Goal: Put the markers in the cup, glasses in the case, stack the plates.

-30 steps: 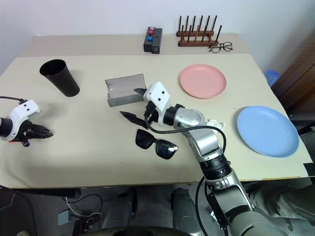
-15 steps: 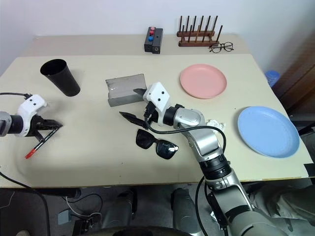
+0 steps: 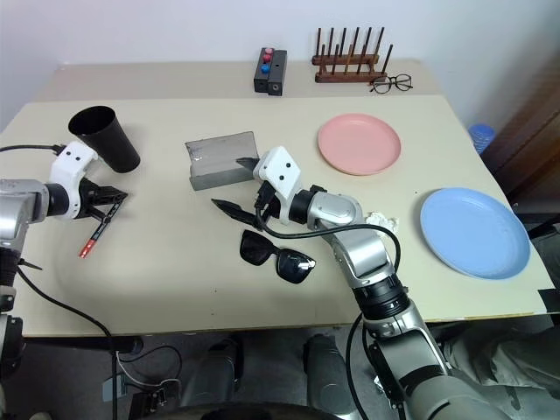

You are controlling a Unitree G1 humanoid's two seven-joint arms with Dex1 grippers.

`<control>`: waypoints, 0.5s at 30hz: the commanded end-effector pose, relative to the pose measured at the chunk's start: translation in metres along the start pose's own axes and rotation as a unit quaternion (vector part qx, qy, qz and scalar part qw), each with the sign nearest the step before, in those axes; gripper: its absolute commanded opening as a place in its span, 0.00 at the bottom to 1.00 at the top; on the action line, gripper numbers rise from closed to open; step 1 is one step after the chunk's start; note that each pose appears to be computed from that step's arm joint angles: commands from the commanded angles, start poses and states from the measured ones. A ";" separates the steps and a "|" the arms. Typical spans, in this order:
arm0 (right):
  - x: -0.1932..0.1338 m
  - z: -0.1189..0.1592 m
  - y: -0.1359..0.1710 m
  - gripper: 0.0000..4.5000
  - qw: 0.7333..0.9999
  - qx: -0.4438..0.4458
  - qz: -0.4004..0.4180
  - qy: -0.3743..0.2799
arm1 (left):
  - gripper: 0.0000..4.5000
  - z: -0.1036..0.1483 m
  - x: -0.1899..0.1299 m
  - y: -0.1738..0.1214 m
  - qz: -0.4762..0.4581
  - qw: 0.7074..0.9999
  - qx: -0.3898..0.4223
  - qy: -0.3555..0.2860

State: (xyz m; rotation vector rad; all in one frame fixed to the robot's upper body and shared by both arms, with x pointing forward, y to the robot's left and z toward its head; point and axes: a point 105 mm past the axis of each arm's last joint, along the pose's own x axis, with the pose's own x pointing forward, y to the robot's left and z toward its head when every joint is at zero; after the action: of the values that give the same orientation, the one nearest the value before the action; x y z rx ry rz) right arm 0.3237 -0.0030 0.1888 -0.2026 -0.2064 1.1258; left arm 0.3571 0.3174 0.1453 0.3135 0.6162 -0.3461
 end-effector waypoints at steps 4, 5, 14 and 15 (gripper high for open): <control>0.000 0.013 0.001 1.00 1.000 -0.017 0.000 -0.020 | 0.40 -0.018 -0.021 0.009 0.006 0.999 0.006 0.052; 0.000 0.012 0.001 1.00 1.000 -0.017 -0.001 -0.020 | 0.40 -0.021 -0.023 0.007 0.002 0.998 0.005 0.061; 0.002 0.012 0.002 1.00 1.000 -0.014 0.004 -0.022 | 0.40 -0.053 -0.032 -0.014 -0.032 0.992 -0.001 0.125; 0.002 0.012 0.002 1.00 1.000 -0.014 0.004 -0.022 | 0.35 -0.054 -0.033 -0.014 -0.033 0.991 -0.003 0.126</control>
State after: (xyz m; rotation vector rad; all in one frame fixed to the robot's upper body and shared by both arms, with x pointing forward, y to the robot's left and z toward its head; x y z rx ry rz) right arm 0.3234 -0.0025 0.1886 -0.2019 -0.2060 1.1267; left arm 0.3045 0.3320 0.1233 0.3425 0.8537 -0.3664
